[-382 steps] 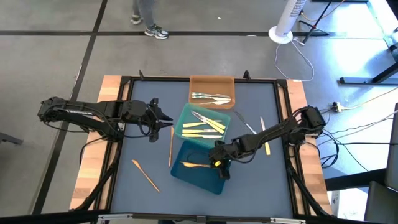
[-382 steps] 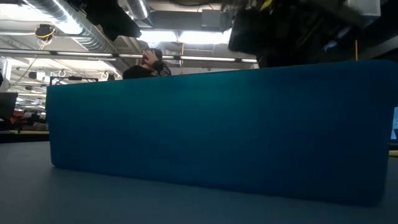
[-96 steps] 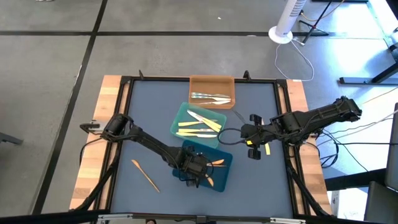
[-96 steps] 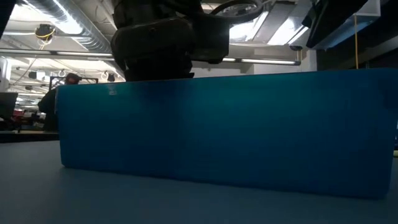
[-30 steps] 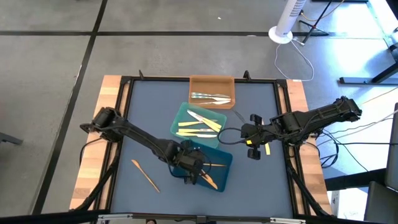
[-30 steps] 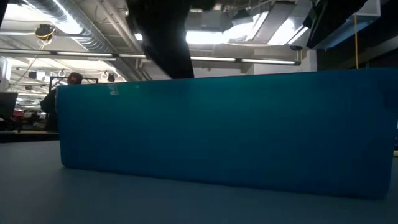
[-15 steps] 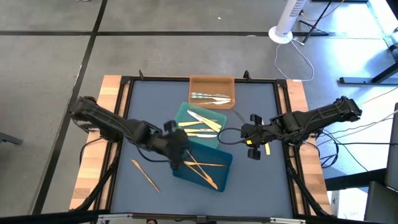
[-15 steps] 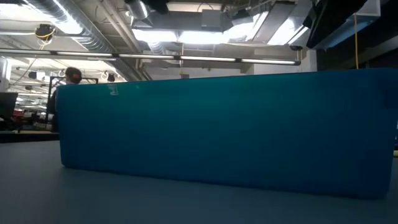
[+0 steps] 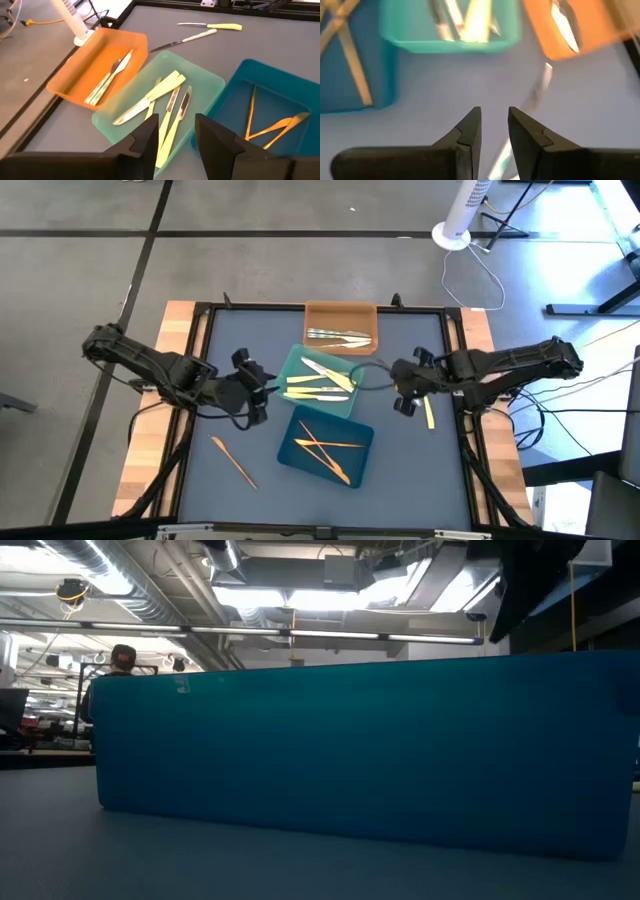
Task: Sort silverware by color (type)
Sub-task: Put the white and blue knife into the orange bin
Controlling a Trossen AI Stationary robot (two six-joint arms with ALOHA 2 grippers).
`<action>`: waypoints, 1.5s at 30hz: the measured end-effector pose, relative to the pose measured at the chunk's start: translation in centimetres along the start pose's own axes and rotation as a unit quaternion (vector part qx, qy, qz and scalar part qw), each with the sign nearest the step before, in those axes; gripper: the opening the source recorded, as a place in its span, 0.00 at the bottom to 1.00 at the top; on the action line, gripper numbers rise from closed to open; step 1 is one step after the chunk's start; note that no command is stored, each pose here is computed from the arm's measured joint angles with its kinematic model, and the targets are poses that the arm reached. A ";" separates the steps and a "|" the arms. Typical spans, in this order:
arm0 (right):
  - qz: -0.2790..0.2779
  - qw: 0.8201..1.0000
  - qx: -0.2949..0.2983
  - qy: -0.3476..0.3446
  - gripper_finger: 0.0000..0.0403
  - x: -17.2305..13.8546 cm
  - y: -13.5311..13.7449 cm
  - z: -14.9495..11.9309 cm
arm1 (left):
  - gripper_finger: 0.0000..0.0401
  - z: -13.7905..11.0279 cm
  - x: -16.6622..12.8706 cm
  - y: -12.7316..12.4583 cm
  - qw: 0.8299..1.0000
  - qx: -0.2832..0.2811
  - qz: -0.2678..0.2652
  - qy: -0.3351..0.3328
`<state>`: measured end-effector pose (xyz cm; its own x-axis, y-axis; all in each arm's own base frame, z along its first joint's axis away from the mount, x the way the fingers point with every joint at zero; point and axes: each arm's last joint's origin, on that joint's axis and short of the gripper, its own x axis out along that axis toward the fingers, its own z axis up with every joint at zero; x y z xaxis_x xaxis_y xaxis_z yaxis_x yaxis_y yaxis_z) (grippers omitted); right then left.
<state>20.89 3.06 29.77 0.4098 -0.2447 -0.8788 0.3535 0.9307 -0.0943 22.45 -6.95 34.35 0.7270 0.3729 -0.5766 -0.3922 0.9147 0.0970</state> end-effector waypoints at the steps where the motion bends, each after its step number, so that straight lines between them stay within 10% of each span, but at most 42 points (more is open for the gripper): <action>1: -0.009 1.000 0.012 0.008 0.21 0.1 -0.5 0.0 | 0.30 -0.6 0.0 0.3 1.000 -0.003 -0.002 -0.003; 17: -0.045 0.977 0.175 0.114 0.21 6.4 -5.8 -2.2 | 0.30 -6.3 1.1 2.1 0.997 -0.060 -0.044 -0.030; 45: 0.005 0.968 0.212 0.134 0.21 13.4 -5.5 -8.8 | 0.30 -6.3 1.2 2.0 0.996 -0.067 -0.047 -0.032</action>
<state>17.10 -2.93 14.38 0.2023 -0.1039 -0.9738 0.6872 0.7235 0.0655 18.99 -5.70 28.73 0.7964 0.3005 -0.5248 -0.3900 0.9184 -0.0659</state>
